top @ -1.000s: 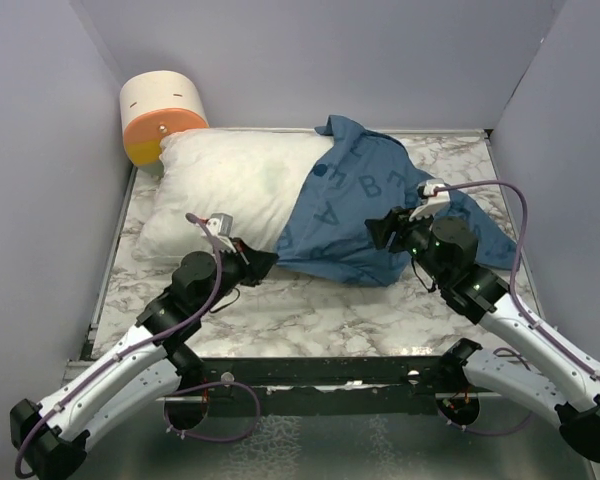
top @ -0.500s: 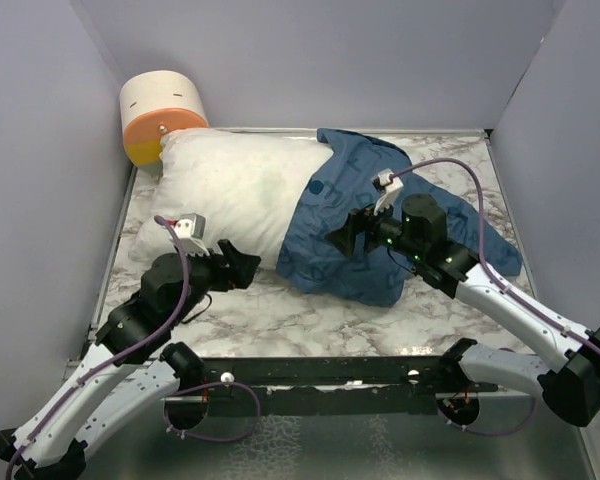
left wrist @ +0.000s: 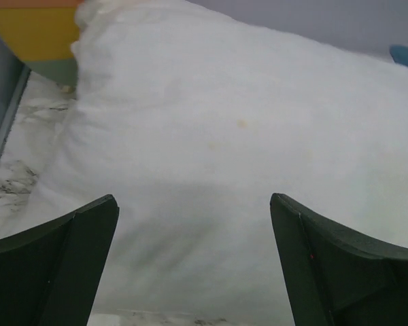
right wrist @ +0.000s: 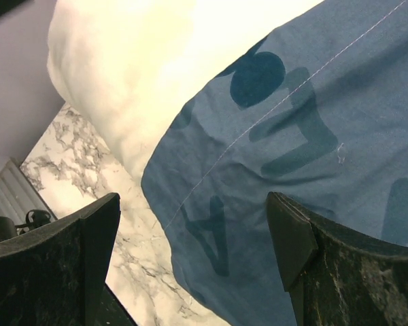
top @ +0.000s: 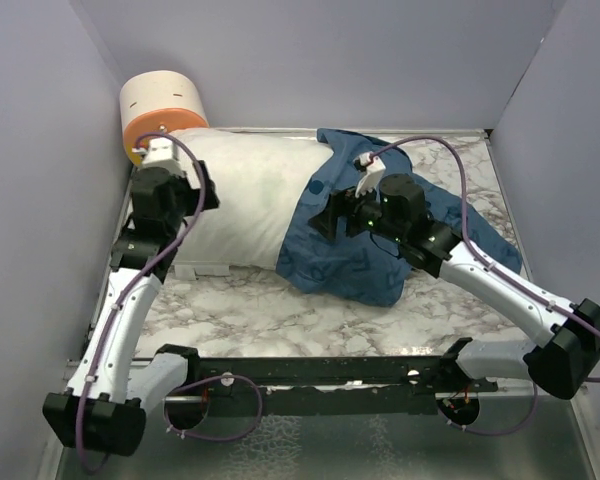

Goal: Put the pillow into the pillowcase
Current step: Stuff the pillow into the pillowcase.

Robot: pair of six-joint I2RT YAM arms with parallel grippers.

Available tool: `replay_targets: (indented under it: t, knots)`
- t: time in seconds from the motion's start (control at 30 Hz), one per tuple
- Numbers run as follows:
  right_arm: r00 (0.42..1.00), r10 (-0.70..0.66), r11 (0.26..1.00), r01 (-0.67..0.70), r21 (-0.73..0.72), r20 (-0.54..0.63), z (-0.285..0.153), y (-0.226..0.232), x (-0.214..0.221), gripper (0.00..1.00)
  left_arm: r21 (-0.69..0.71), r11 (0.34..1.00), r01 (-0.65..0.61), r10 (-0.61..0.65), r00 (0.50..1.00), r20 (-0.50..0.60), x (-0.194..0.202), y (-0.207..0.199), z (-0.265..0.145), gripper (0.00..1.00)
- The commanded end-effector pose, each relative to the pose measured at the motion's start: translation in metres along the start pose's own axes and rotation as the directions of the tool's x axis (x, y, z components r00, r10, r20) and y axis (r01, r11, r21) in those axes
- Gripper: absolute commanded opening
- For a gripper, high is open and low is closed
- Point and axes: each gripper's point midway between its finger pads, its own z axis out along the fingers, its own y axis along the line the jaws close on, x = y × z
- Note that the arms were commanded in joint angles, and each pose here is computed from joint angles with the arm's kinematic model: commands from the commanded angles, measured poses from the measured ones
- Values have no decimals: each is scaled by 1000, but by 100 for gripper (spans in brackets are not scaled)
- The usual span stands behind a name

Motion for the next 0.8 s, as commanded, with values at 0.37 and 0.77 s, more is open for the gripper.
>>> replay_targets:
  t: [0.37, 0.77]
  knots:
    - [992, 46, 906, 7, 424, -115, 46, -33, 27, 95, 64, 930, 362, -360, 932, -41, 32, 95, 54, 98]
    - [989, 38, 918, 21, 395, -140, 38, -28, 40, 16, 346, 839, 420, -340, 901, -270, 80, 24, 49, 78]
